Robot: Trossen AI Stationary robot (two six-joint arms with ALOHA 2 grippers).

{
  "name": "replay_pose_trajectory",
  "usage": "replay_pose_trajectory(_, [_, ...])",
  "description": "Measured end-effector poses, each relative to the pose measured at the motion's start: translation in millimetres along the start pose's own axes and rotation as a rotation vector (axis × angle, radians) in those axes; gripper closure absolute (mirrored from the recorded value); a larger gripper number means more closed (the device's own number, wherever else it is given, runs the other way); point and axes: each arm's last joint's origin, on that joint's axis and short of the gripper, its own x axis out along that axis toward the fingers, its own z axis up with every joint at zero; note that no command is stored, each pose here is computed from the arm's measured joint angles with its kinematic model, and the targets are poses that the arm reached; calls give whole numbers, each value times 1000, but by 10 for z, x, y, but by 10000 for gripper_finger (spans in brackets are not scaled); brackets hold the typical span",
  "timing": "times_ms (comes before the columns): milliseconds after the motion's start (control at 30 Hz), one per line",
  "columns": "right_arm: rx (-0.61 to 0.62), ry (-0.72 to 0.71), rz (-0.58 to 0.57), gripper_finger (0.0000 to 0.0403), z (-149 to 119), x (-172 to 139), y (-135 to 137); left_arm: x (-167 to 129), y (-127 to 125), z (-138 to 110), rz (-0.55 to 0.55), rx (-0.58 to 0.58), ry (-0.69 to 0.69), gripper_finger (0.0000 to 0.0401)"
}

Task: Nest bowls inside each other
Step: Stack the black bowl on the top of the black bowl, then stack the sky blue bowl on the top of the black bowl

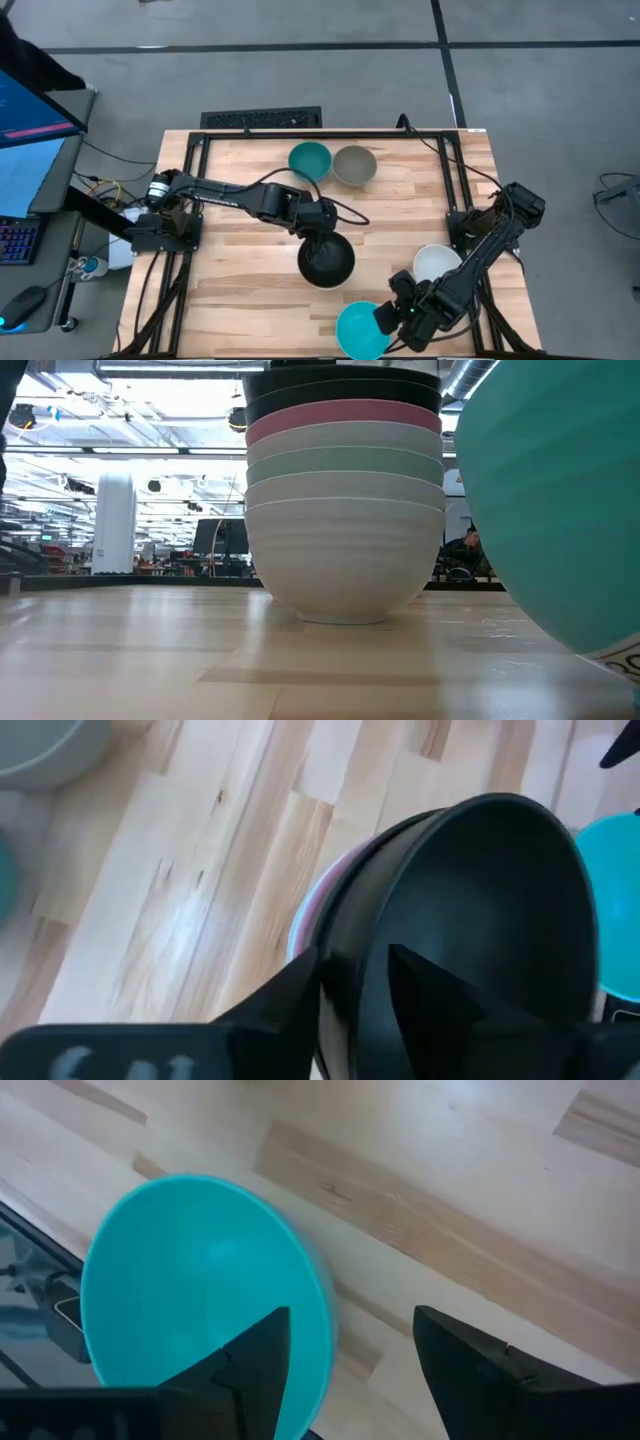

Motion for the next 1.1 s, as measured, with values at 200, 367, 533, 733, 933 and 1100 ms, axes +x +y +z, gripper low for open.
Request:
replay_pose_trajectory(200, [0,33,24,168,-32,-6,23,-1,13,-27,11,1,29,263])
replay_pose_trajectory(367, [-4,53,56,168,-77,-17,44,-65,17,-22,12,-3,32,260])
replay_pose_trajectory(533, [-2,81,78,168,-150,17,70,-313,0,83,21,-5,-28,259])
replay_pose_trajectory(733, [-7,148,45,168,-293,330,123,-602,-34,162,68,4,-103,259])
replay_pose_trajectory(933, [5,150,25,173,-287,500,152,-712,-195,37,94,56,-81,259])
replay_pose_trajectory(1100, [10,163,-11,236,-243,606,156,-790,-466,-288,246,129,-61,259])
